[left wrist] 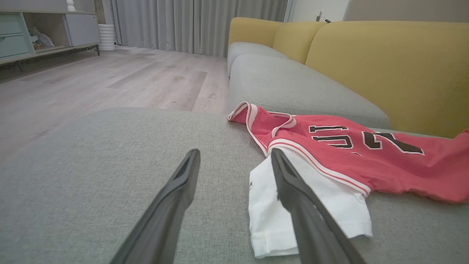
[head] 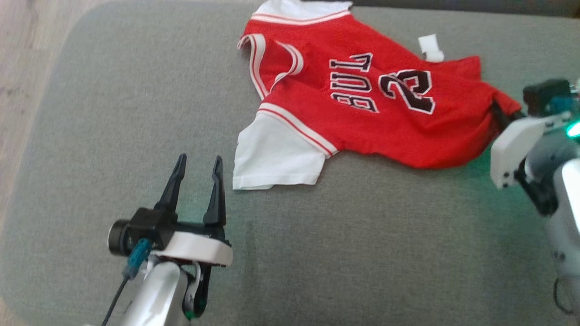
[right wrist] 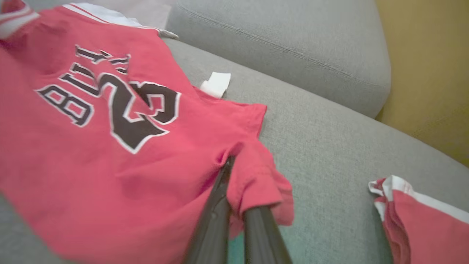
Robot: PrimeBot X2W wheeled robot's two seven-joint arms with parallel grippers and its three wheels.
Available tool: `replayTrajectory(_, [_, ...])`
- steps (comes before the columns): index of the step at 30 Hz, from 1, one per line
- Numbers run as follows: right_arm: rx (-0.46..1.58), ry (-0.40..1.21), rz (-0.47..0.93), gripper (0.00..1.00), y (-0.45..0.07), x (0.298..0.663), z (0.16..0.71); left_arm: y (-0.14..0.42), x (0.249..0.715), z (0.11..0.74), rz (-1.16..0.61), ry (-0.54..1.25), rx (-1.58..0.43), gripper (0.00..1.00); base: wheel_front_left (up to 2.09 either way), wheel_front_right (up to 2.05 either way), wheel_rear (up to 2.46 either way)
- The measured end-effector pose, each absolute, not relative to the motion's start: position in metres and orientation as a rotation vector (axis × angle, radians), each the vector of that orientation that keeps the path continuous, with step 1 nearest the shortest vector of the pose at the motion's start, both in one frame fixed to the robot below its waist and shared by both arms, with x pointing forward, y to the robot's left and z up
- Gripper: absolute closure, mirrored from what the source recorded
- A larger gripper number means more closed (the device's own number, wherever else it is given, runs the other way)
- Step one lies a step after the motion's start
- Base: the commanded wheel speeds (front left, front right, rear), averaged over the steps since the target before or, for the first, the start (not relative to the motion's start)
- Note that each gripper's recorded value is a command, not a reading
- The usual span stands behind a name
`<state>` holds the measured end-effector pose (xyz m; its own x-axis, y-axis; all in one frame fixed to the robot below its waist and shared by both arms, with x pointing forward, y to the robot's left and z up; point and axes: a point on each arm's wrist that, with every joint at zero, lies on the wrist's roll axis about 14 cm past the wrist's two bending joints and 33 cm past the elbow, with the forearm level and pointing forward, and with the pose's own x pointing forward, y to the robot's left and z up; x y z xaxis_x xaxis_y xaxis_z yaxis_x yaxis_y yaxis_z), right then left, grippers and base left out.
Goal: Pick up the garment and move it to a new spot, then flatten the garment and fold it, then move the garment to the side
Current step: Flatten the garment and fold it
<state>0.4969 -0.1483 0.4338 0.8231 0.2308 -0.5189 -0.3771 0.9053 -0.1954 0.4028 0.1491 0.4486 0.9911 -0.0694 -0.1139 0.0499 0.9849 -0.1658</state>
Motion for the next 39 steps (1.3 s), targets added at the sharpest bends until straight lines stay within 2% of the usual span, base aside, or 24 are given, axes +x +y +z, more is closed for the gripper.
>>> replayTrajectory(8, [-0.389,0.661,0.299,1.0,-0.156,0.537,0.387,0.154,0.417,0.438,-0.044,0.144,-0.163,0.0,0.0,0.0,0.0])
replayTrajectory(9, [-0.39,0.668,0.299,0.76,-0.156,0.54,0.384,0.156,0.418,0.438,-0.041,0.144,-0.162,0.0,0.0,0.0,0.0])
replayTrajectory(10, [-0.406,0.669,0.304,0.35,-0.155,0.542,0.381,0.156,0.419,0.437,-0.04,0.145,-0.161,0.0,0.0,0.0,0.0])
replayTrajectory(11, [-0.422,0.664,0.308,0.0,-0.155,0.545,0.379,0.157,0.42,0.436,-0.038,0.148,-0.161,0.0,0.0,0.0,0.0])
replayTrajectory(17, [-0.43,0.615,0.297,0.0,-0.158,0.56,0.387,0.155,0.42,0.433,-0.042,0.158,-0.164,0.0,0.0,0.0,0.0])
replayTrajectory(28, [-0.256,0.392,0.21,0.0,-0.169,0.56,0.446,0.148,0.419,0.456,-0.062,0.097,-0.173,0.0,0.0,0.0,0.0])
replayTrajectory(32, [-0.182,0.285,0.169,0.0,-0.175,0.552,0.477,0.14,0.416,0.466,-0.084,0.071,-0.173,0.0,0.0,0.0,0.0])
replayTrajectory(39, [-0.072,0.16,0.107,0.0,-0.183,0.514,0.5,0.126,0.406,0.478,-0.121,0.041,-0.177,0.0,0.0,0.0,0.0])
